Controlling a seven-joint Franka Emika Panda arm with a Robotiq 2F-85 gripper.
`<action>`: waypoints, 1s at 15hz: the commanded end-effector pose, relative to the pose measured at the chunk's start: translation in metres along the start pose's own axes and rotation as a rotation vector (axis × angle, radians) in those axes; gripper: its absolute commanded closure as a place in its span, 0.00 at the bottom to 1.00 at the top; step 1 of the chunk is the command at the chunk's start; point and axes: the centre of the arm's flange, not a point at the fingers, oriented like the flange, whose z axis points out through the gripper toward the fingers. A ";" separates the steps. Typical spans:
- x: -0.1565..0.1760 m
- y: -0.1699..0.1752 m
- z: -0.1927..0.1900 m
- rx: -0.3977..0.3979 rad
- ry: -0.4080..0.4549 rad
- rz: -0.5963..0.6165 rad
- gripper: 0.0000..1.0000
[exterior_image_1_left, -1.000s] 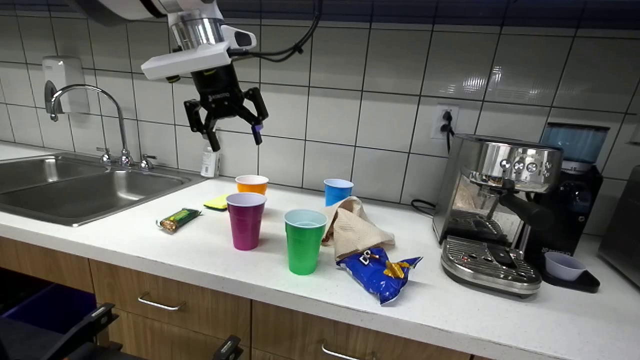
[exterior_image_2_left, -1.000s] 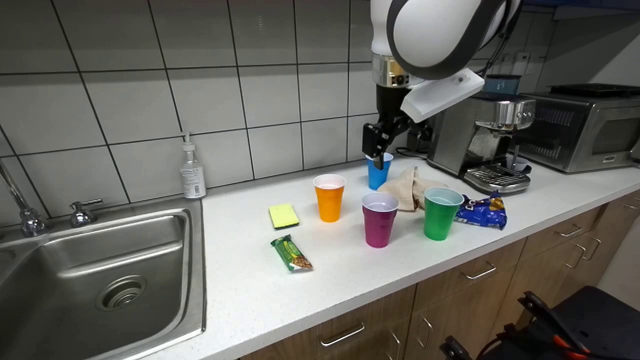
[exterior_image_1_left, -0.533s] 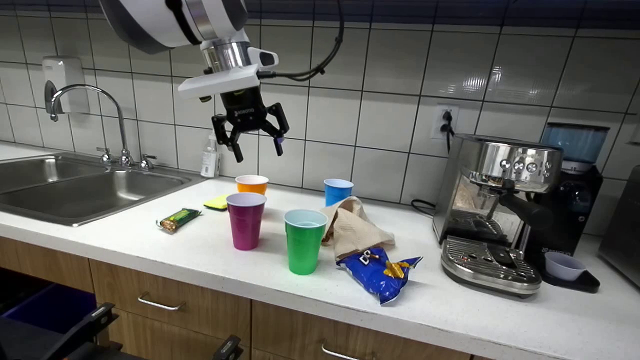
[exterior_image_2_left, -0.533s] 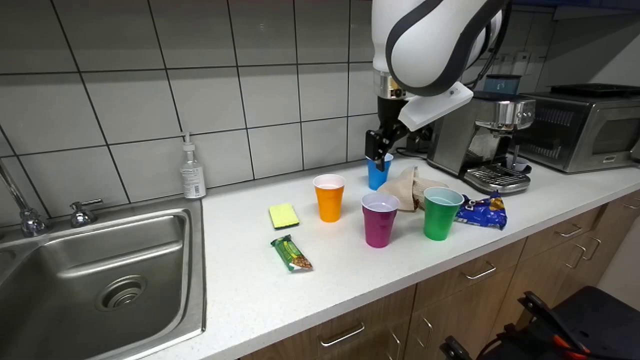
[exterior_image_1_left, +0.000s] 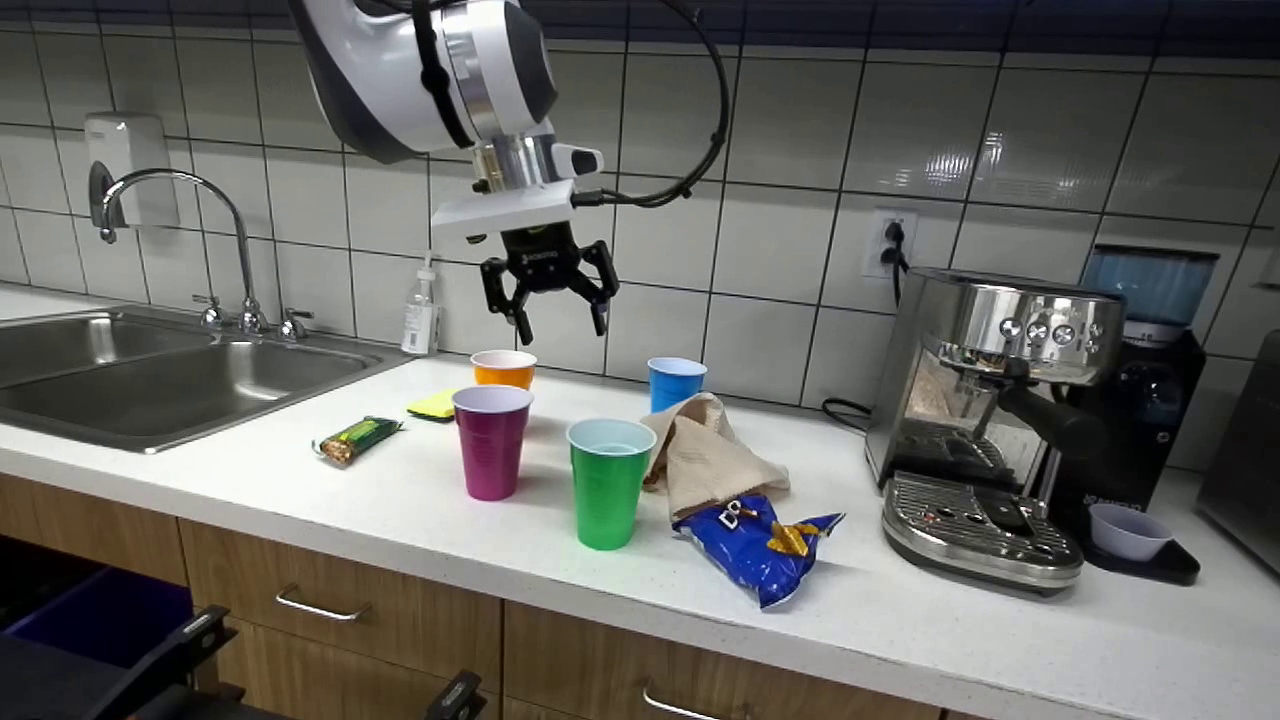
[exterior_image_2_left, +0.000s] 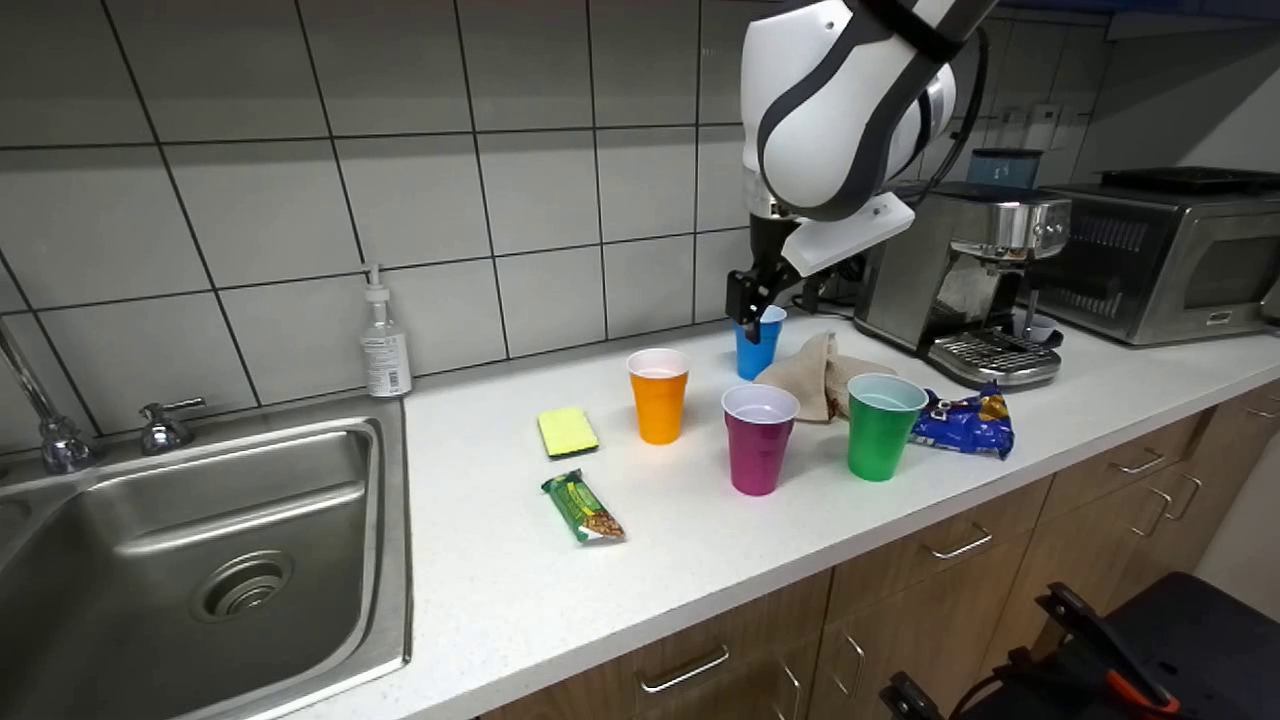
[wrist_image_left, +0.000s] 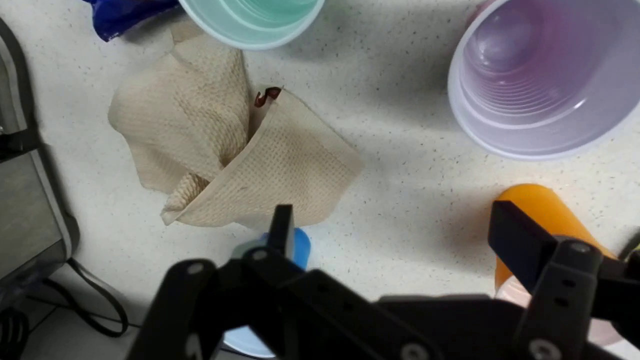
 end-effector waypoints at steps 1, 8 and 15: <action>0.034 0.015 0.024 0.002 0.011 -0.007 0.00; 0.080 0.040 0.054 0.008 0.016 0.025 0.00; 0.123 0.063 0.080 0.025 0.026 0.066 0.00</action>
